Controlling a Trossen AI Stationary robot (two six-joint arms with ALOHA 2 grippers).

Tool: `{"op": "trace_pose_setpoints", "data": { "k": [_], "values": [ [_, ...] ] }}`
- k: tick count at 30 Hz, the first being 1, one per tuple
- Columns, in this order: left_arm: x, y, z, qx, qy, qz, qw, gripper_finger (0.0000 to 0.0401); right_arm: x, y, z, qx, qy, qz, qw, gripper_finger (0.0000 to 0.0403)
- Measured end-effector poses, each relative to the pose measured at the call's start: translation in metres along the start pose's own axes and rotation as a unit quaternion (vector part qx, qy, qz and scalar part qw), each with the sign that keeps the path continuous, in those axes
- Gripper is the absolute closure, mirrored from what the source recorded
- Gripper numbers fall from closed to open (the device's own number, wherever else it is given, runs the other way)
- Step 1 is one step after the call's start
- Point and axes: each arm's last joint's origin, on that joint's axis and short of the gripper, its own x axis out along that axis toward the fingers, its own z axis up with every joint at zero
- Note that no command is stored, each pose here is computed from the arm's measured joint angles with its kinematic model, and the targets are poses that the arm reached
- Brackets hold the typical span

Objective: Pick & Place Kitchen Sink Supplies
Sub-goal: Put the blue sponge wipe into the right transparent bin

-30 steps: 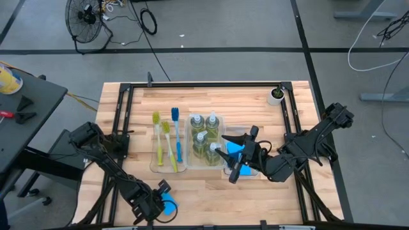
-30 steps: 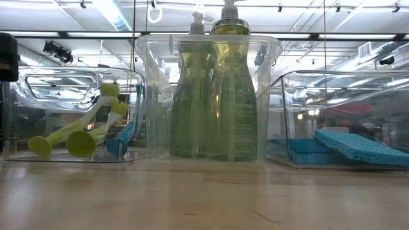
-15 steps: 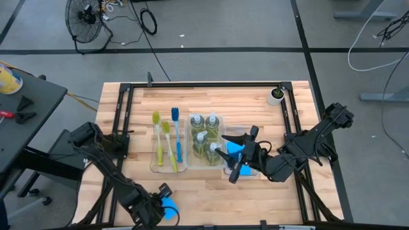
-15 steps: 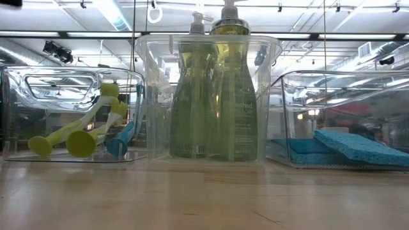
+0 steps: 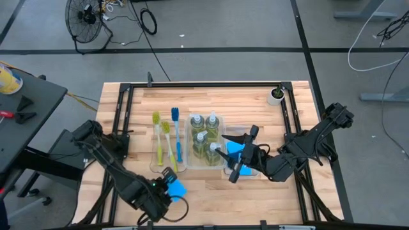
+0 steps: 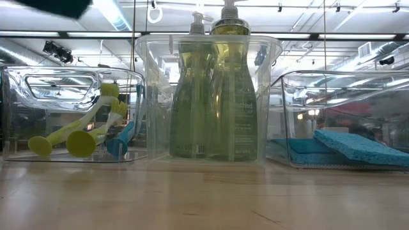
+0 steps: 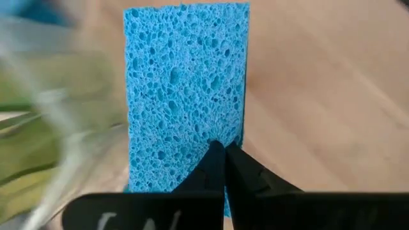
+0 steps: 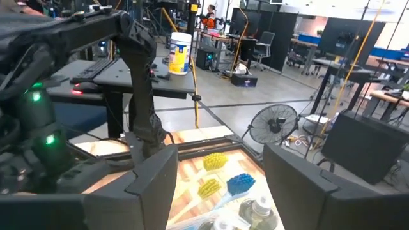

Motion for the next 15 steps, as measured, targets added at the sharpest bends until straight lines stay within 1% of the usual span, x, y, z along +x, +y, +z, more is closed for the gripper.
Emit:
{"op": "trace_pose_setpoints", "data": {
  "k": [4,7,11,15],
  "values": [
    [-0.014,0.029,0.000,-0.020,0.004,0.046,0.999,0.0400,0.000,0.000,0.000,0.002,-0.001,0.000,1.000,0.0172],
    [-0.023,0.051,-0.001,-0.048,0.000,0.079,0.996,0.0400,0.000,0.000,0.000,0.003,-0.001,-0.005,1.000,0.0172],
    [-0.033,0.078,-0.004,-0.076,-0.008,0.108,0.991,0.0400,0.000,-0.003,0.002,0.034,-0.007,-0.045,0.998,0.0172],
    [-0.044,0.098,-0.006,-0.075,-0.013,0.143,0.987,0.0401,-0.001,-0.006,0.004,0.065,-0.015,-0.072,0.995,0.0172]
  ]
}}
